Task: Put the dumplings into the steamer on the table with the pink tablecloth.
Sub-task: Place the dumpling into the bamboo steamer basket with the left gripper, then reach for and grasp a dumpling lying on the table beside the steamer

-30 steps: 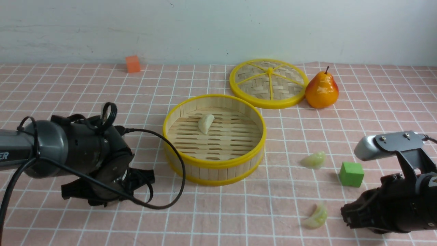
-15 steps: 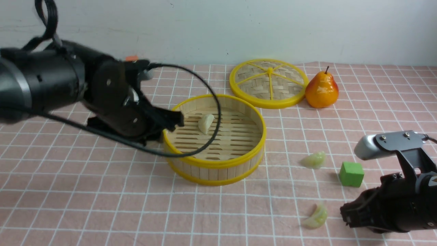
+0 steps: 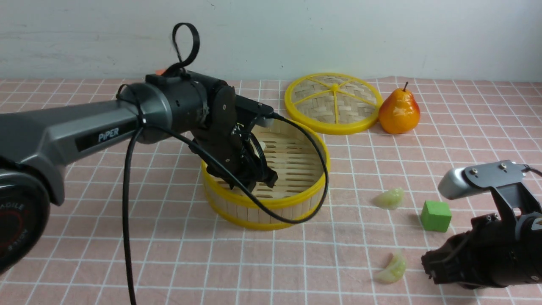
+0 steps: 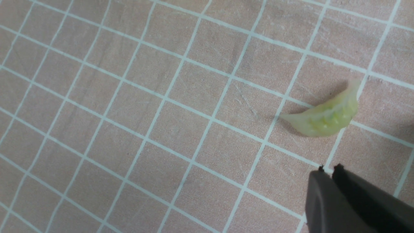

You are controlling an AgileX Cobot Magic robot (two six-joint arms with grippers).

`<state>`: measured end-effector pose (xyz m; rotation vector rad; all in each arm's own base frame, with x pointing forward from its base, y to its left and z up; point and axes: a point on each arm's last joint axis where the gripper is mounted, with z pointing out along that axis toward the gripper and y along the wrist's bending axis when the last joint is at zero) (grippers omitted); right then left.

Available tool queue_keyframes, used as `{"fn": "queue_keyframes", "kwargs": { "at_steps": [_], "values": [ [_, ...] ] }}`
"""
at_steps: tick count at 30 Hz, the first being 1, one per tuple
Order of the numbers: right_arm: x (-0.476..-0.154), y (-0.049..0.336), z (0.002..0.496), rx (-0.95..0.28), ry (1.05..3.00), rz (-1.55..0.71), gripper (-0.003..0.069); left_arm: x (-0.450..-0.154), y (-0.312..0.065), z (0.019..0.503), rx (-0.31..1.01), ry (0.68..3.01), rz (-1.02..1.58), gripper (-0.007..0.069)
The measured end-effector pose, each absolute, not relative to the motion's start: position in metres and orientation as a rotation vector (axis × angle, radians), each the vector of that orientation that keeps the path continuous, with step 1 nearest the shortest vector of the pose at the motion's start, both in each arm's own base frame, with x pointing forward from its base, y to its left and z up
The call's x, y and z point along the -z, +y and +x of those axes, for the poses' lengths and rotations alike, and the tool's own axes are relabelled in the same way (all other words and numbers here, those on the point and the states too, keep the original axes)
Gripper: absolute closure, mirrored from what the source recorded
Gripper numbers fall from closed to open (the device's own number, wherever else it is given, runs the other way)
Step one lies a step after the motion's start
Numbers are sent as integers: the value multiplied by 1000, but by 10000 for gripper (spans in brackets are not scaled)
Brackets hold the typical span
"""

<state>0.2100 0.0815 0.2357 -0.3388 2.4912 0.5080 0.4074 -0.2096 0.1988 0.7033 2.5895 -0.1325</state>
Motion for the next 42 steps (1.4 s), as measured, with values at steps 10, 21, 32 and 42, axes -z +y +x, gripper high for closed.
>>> {"fn": "queue_keyframes", "kwargs": {
  "at_steps": [10,21,32,42],
  "values": [
    [-235,83,208,-526,2511,-358,604,-246,-227,394,18,2605,728,102],
    [-261,92,246,-492,2529,-425,375,-460,-146,265,134,2335,361,447],
    [-219,107,370,-281,2679,-210,166,-356,-69,128,284,2303,310,593],
    [-187,106,423,-159,2687,179,167,-270,-25,66,192,2424,292,610]
  ]
}}
